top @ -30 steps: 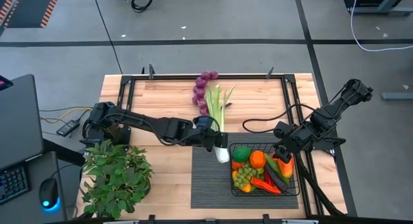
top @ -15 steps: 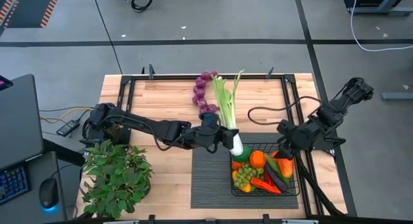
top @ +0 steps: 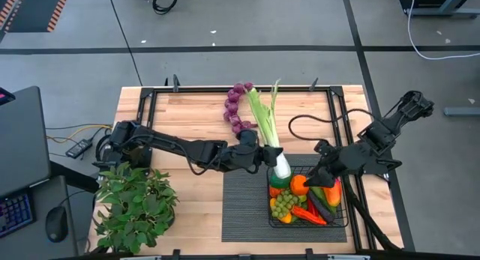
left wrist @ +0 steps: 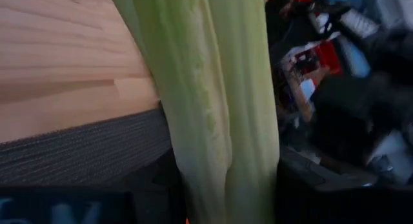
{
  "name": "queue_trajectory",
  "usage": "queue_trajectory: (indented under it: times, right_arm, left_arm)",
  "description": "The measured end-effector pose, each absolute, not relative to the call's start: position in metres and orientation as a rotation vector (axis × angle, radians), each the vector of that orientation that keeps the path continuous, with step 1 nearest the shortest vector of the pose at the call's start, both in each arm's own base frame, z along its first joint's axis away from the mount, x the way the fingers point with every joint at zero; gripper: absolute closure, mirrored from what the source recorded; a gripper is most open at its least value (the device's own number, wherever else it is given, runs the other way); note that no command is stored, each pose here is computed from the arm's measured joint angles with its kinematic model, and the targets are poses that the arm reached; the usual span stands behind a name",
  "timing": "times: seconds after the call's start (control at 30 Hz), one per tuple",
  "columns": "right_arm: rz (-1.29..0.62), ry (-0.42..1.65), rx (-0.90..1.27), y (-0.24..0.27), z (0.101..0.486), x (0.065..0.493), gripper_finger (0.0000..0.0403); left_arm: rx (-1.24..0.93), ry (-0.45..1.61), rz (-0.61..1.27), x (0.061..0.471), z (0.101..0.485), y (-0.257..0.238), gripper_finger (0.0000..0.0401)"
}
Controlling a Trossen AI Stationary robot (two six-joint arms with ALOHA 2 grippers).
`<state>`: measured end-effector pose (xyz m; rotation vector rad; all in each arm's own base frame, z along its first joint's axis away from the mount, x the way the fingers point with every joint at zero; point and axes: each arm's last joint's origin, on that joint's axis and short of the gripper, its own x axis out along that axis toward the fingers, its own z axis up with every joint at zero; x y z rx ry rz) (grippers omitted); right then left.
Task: Build produce basket
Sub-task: Put the celery into the wire basket
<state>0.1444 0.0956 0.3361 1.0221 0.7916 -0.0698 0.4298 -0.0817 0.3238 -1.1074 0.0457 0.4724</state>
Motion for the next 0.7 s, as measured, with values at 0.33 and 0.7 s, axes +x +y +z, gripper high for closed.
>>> queue_trajectory:
  times: [0.33, 0.7]
  right_arm:
    - [-0.194, 0.654, 0.954, 0.105, 0.326, 0.174, 0.0032]
    - [-0.209, 0.473, 0.906, 0.108, 0.328, 0.203, 0.0047]
  left_arm:
    - [-1.11, 0.025, 0.473, 0.431, 0.326, -0.076, 0.0239]
    - [-1.136, 0.01, 0.464, 0.432, 0.327, -0.075, 0.0239]
